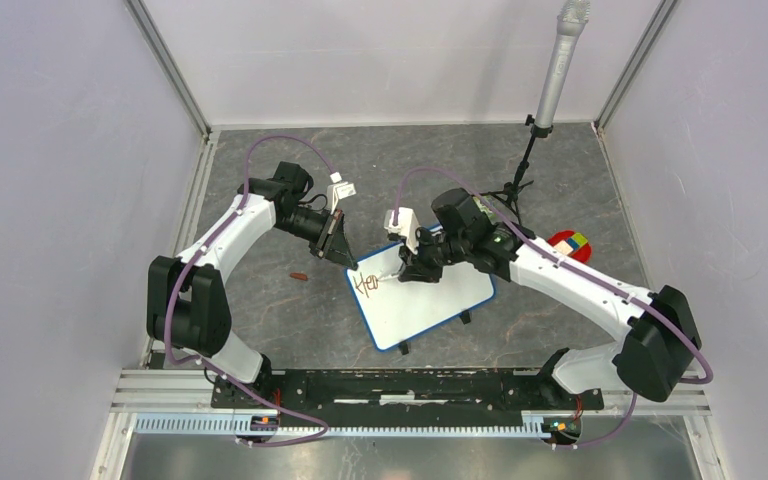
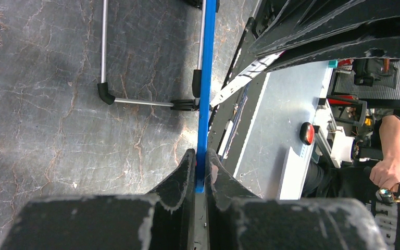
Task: Write a sentence on the whiteboard
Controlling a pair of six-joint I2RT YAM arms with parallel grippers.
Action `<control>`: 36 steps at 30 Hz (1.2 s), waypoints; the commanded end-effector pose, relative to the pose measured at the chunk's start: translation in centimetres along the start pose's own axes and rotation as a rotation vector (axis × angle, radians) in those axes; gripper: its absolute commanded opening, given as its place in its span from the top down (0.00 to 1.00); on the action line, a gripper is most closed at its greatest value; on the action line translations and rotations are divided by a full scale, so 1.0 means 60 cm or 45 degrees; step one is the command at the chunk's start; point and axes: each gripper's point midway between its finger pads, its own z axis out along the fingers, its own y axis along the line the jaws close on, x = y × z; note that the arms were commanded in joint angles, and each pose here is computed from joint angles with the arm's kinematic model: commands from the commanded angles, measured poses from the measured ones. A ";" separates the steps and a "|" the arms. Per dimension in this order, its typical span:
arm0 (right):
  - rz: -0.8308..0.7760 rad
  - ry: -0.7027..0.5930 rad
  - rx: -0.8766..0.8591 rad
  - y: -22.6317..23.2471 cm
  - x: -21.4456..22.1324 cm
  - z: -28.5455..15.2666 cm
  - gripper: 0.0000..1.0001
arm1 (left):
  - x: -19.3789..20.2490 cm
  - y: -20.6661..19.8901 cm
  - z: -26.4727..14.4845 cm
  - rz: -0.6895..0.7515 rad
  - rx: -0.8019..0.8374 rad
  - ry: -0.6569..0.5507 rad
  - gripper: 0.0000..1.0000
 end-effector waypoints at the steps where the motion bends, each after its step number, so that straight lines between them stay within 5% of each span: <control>1: -0.067 -0.090 0.103 -0.033 -0.056 -0.020 1.00 | -0.008 -0.007 -0.002 0.037 0.012 -0.010 0.98; 22: -0.029 -0.009 0.044 -0.007 0.005 -0.014 1.00 | -0.009 -0.009 -0.003 0.039 0.012 -0.011 0.97; 36: -0.094 -0.112 0.063 -0.013 -0.075 -0.044 1.00 | -0.012 -0.013 -0.002 0.046 0.019 -0.014 0.97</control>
